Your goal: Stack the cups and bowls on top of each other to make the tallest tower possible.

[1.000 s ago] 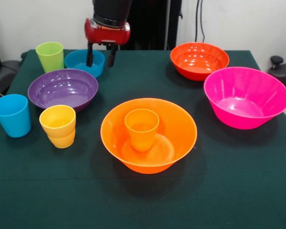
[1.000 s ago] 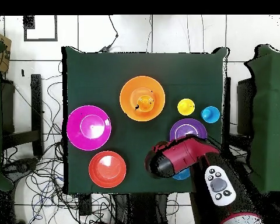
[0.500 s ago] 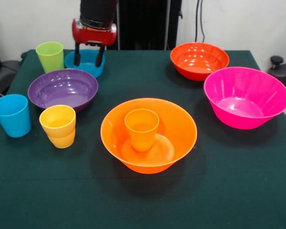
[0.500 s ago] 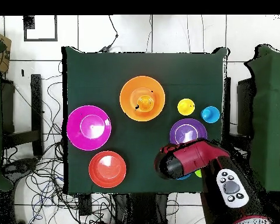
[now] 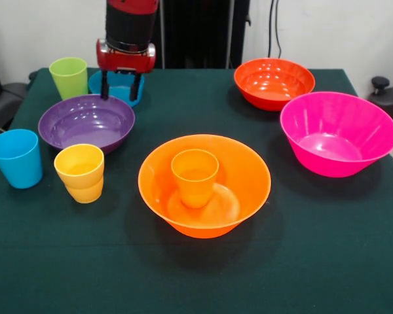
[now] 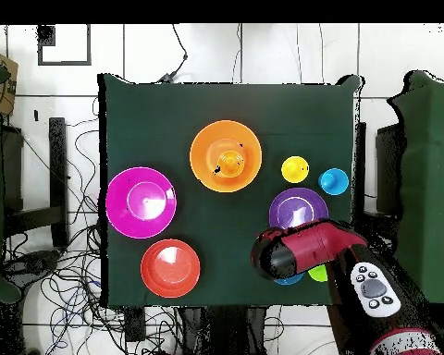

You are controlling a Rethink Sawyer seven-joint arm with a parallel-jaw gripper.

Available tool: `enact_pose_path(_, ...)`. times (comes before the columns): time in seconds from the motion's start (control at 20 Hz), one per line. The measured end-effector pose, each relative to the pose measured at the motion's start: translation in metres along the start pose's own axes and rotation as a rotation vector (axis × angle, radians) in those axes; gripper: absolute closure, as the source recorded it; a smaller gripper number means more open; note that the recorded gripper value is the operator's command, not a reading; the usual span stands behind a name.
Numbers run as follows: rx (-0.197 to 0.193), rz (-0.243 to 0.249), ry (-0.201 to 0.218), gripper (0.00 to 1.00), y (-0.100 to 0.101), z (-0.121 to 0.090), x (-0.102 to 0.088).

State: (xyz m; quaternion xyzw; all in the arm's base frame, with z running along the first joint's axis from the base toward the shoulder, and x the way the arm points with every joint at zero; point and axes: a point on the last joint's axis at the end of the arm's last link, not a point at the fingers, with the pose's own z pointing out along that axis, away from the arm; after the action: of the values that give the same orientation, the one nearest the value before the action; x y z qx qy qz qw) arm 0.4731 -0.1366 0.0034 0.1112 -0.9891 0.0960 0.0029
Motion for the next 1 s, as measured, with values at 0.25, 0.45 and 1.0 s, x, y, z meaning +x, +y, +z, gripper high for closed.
enact_pose_path(0.25,-0.037,0.018,0.020,0.00,0.008,0.012,0.006)
enact_pose_path(0.45,-0.057,0.032,0.031,0.00,0.012,0.017,0.009)
enact_pose_path(1.0,-0.083,0.055,0.038,0.00,0.012,0.025,0.013)
